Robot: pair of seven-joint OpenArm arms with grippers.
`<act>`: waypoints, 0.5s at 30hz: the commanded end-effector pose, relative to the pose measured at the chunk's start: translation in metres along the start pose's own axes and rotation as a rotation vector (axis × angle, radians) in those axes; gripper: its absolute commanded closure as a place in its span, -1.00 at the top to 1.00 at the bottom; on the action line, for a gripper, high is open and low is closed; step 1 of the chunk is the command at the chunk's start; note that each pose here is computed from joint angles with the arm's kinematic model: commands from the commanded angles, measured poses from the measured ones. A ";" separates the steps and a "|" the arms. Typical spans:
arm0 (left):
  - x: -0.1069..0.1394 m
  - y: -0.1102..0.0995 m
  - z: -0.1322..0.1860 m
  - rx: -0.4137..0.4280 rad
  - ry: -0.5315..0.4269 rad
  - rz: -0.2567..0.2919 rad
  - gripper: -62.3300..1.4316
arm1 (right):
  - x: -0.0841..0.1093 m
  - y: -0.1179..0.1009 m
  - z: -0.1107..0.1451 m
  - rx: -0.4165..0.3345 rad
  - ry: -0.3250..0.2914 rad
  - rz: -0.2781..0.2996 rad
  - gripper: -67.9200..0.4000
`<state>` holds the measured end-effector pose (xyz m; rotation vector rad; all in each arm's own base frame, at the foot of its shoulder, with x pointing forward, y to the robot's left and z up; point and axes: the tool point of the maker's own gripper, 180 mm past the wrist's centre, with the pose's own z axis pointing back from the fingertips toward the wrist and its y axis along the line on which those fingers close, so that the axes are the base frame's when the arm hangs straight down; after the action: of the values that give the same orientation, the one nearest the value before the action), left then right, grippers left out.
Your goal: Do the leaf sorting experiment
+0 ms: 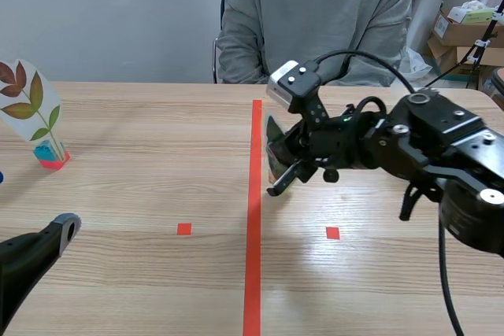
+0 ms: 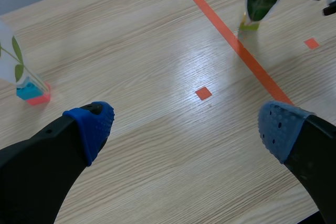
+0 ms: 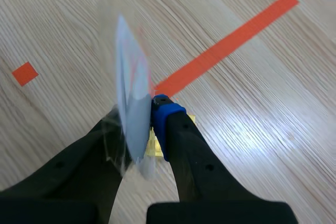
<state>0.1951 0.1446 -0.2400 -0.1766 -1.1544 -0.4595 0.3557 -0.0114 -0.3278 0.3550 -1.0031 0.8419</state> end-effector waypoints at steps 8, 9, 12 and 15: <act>0.007 -0.001 0.000 0.001 -0.030 0.015 0.89 | -0.030 -0.025 0.057 -0.129 0.022 -0.138 -0.93; 0.007 -0.001 0.000 0.001 -0.030 0.015 0.89 | -0.036 -0.029 0.063 -0.148 0.027 -0.156 -0.93; 0.007 -0.001 0.000 0.001 -0.030 0.015 0.89 | -0.051 -0.047 0.084 -0.220 0.039 -0.201 -0.93; 0.007 -0.001 0.000 0.001 -0.031 0.015 0.89 | -0.062 -0.073 0.106 -0.314 0.036 -0.239 -0.93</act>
<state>0.1951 0.1446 -0.2400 -0.1766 -1.1544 -0.4595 0.3183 -0.1449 -0.3347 0.2017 -0.9599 0.4649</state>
